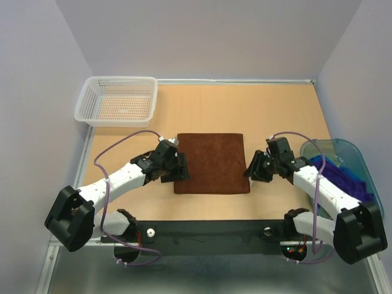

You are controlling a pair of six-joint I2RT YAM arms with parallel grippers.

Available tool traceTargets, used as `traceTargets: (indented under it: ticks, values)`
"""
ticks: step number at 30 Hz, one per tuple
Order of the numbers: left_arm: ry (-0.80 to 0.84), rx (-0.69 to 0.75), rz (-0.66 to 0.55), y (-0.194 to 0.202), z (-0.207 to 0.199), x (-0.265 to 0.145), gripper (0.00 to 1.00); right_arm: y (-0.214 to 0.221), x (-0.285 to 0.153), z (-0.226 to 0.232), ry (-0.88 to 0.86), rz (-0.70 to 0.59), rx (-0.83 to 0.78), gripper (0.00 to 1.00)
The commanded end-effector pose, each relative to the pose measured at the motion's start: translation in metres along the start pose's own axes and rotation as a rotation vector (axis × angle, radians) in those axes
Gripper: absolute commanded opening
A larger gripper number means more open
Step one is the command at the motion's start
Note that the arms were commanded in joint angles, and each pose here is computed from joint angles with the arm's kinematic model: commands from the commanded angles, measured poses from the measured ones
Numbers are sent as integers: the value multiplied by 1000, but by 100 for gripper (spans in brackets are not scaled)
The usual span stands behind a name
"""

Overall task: Fold and stack the towels
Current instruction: Fold the towel

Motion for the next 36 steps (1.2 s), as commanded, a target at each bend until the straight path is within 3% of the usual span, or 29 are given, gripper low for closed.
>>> traceTargets:
  ticks: [1, 5, 9, 17, 20, 25, 36]
  values:
    - [-17, 53, -112, -35, -11, -23, 69, -32, -17, 46, -87, -98, -136, 49]
    - [-77, 101, -181, -67, -8, -18, 69, -68, -11, 68, -21, -191, -255, 49]
    - [-124, 188, -284, -127, 7, -12, 71, -111, 5, 84, 72, -254, -426, 52]
    - [-164, 478, -238, -196, 44, 37, 73, -180, 56, 95, 57, -149, -554, 56]
    - [-153, 538, -202, -202, 56, 53, 74, -192, 66, 100, 20, -125, -574, 57]
    - [-61, 589, -238, -217, 62, 59, 74, -205, 86, 102, -16, -81, -647, 57]
    - [35, 658, -233, -224, 70, 73, 68, -199, 117, 87, -57, 35, -674, 54]
Point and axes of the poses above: each gripper's point midway between its finger pads, its own x axis out along the fingers, its own z axis along the line the jaws close on, y = z × x, the point moved 7 cm from there along -x, back along the fingers, and after that the axes turned 15 degrees about x, right-handed, at the moved point
